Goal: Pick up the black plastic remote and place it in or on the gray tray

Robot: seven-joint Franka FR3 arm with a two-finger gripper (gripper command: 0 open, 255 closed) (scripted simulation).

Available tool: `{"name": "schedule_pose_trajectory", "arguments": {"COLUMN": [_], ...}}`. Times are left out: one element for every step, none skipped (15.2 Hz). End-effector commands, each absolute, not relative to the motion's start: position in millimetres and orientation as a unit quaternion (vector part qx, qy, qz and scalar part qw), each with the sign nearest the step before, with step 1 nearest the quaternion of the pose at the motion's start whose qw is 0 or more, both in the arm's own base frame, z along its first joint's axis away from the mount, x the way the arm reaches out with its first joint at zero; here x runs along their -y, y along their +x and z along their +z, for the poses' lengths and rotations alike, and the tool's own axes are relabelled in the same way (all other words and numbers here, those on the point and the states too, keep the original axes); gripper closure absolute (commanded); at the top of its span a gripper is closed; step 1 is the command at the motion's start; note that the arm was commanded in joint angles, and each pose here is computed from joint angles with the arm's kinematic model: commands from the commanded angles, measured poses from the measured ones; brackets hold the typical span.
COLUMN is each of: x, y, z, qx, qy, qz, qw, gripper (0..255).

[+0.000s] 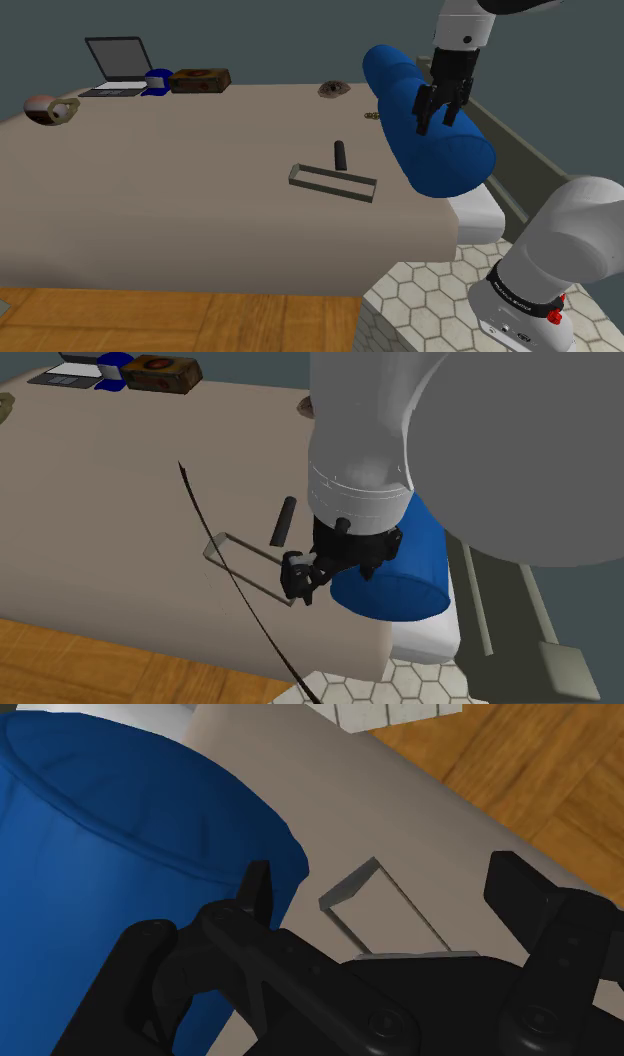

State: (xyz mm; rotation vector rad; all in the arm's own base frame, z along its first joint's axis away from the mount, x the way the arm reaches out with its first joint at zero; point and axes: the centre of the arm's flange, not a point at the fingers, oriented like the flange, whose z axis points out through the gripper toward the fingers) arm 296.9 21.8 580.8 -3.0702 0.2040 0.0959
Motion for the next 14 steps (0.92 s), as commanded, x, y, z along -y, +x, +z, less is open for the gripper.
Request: {"name": "schedule_pose_trajectory", "arguments": {"x": [-21.8,-22.5,-22.9,-23.1,-23.1,-22.9,-22.5,-21.9,-21.0,-20.0,-18.7,-17.3,-15.6,-13.7], "y": [296.9,309.0,321.1,333.2,345.2,357.2,369.2,381.1,393.0,404.8,416.6,428.3,440.0,451.6], "z": [580.8,574.4,568.0,561.6,555.0,548.4,541.8,535.1,528.3,521.5,514.6,507.6,500.6,493.5], "qx": [-0.066,-0.075,-0.085,-0.094,-0.103,-0.112,-0.122,-0.131,-0.14,-0.149,-0.158,-0.167,-0.176,-0.186], "qy": [-0.997,-0.996,-0.995,-0.994,-0.993,-0.992,-0.991,-0.99,-0.988,-0.987,-0.985,-0.984,-0.982,-0.98], "qz": [0.031,0.033,0.036,0.038,0.04,0.042,0.044,0.046,0.049,0.051,0.053,0.055,0.057,0.059], "qw": [0.032,0.032,0.033,0.034,0.035,0.036,0.036,0.037,0.038,0.039,0.039,0.04,0.041,0.042], "gripper": [0,0,0,0,0,0,0,0,0,0,0,0,0,0]}}
